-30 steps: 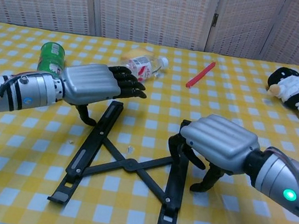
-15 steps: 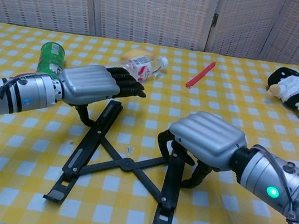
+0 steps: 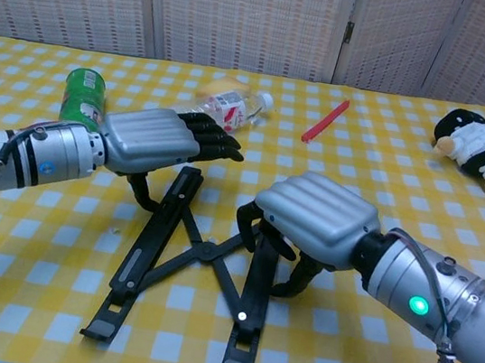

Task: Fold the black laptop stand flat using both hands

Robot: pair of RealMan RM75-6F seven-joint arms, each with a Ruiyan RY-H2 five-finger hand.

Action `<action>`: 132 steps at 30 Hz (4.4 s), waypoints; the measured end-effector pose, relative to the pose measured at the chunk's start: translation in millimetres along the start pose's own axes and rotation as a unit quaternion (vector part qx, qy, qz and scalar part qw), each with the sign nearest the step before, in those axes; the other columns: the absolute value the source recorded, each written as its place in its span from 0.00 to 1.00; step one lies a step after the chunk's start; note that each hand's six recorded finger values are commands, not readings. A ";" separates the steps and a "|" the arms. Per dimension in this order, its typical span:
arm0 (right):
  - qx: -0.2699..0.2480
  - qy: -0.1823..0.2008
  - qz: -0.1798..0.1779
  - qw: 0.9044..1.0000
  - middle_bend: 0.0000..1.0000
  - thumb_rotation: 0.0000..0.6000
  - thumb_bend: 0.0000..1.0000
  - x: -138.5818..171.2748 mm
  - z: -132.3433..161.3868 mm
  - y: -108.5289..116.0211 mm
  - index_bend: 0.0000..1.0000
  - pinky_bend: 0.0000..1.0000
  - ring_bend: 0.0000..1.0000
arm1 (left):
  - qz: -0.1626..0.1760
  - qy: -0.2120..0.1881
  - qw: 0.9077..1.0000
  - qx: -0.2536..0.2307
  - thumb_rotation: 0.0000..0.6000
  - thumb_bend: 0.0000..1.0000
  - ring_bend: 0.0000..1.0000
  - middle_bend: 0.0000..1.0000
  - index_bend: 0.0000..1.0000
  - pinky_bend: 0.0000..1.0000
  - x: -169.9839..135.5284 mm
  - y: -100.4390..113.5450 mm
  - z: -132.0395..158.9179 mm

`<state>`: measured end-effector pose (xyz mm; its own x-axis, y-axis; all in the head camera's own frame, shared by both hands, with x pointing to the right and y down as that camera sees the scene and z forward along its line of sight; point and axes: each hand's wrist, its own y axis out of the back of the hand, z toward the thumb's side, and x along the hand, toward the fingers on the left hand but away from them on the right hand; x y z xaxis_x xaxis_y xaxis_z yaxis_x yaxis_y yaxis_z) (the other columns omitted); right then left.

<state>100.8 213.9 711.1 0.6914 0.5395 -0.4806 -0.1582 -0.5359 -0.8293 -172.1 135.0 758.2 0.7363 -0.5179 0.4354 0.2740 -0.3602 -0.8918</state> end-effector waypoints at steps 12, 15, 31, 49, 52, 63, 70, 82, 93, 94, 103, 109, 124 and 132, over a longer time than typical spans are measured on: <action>0.005 0.017 -0.013 1.000 0.79 1.00 0.00 -10.9 19.0 8.4 0.53 0.77 0.85 | 0.009 -0.014 1.000 -0.009 1.00 0.10 0.02 0.07 0.04 0.00 3.1 6.8 11.9; 0.006 0.020 -0.015 1.000 0.79 1.00 0.00 -12.9 22.8 9.3 0.53 0.77 0.85 | 0.011 -0.018 1.000 -0.011 1.00 0.10 0.02 0.07 0.04 0.00 4.7 9.2 15.6; 0.000 0.047 -0.008 0.999 0.60 1.00 0.00 -5.0 33.2 21.1 0.33 0.75 0.69 | 0.016 0.000 1.000 -0.019 1.00 0.10 0.02 0.07 0.03 0.00 -3.3 16.1 5.8; 0.100 0.181 0.117 0.971 0.03 1.00 0.00 -19.8 55.3 42.7 0.00 0.07 0.10 | 0.040 0.075 0.995 -0.061 1.00 0.09 0.02 0.07 0.03 0.00 -52.9 34.0 -39.7; 0.120 0.190 0.123 0.967 0.03 1.00 0.00 -24.9 57.7 39.9 0.00 0.06 0.10 | 0.042 0.084 0.993 -0.066 1.00 0.10 0.02 0.07 0.03 0.00 -57.7 34.1 -44.4; 0.154 0.201 0.145 0.956 0.03 1.00 0.00 -35.9 61.0 20.6 0.00 0.06 0.09 | 0.035 0.097 0.992 -0.073 1.00 0.09 0.01 0.07 0.03 0.00 -66.8 26.8 -51.1; 0.160 0.202 0.158 0.953 0.05 1.00 0.00 -40.9 59.4 15.7 0.00 0.06 0.09 | 0.034 0.101 0.991 -0.076 1.00 0.10 0.01 0.07 0.03 0.00 -69.3 25.0 -53.5; 0.156 0.202 0.165 0.953 0.24 1.00 0.00 -49.0 60.6 17.3 0.12 0.07 0.14 | 0.032 0.101 0.991 -0.077 1.00 0.09 0.01 0.07 0.02 0.00 -67.5 22.4 -52.9; 0.157 0.204 0.137 0.957 0.45 1.00 0.00 -54.9 61.3 24.8 0.50 0.12 0.29 | 0.028 0.101 0.991 -0.077 1.00 0.10 0.01 0.07 0.02 0.00 -67.1 18.7 -52.8; 0.158 0.206 0.133 0.957 0.47 1.00 0.00 -55.0 61.7 25.3 0.53 0.13 0.31 | 0.028 0.101 0.992 -0.077 1.00 0.10 0.01 0.07 0.02 0.00 -67.0 18.7 -52.6; 0.146 0.213 0.112 0.959 0.47 1.00 0.03 -54.1 60.9 29.8 0.57 0.17 0.33 | 0.028 0.100 0.992 -0.077 1.00 0.10 0.01 0.07 0.02 0.00 -67.4 18.7 -52.1; 0.136 0.210 0.124 0.960 0.06 1.00 0.03 -47.9 57.3 31.0 0.01 0.09 0.13 | 0.032 0.103 0.991 -0.078 1.00 0.10 0.01 0.07 0.02 0.00 -69.0 21.3 -53.7; 0.063 0.085 -0.001 0.994 0.18 1.00 0.03 13.3 -1.7 81.1 0.00 0.09 0.20 | 0.036 0.172 0.978 -0.111 1.00 0.15 0.02 0.07 0.05 0.00 -98.7 33.3 -79.6; 0.023 -0.077 -0.066 0.995 0.18 1.00 0.03 102.3 -75.3 97.6 0.01 0.09 0.20 | 0.037 0.250 0.959 -0.128 1.00 0.15 0.02 0.07 0.07 0.00 -149.5 42.2 -107.3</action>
<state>209.2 167.9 602.5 0.5930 0.6982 -0.4011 -0.1069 -0.4255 -0.8986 -337.0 113.9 668.8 0.3423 -0.8335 0.4337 0.0245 -0.4535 -0.8909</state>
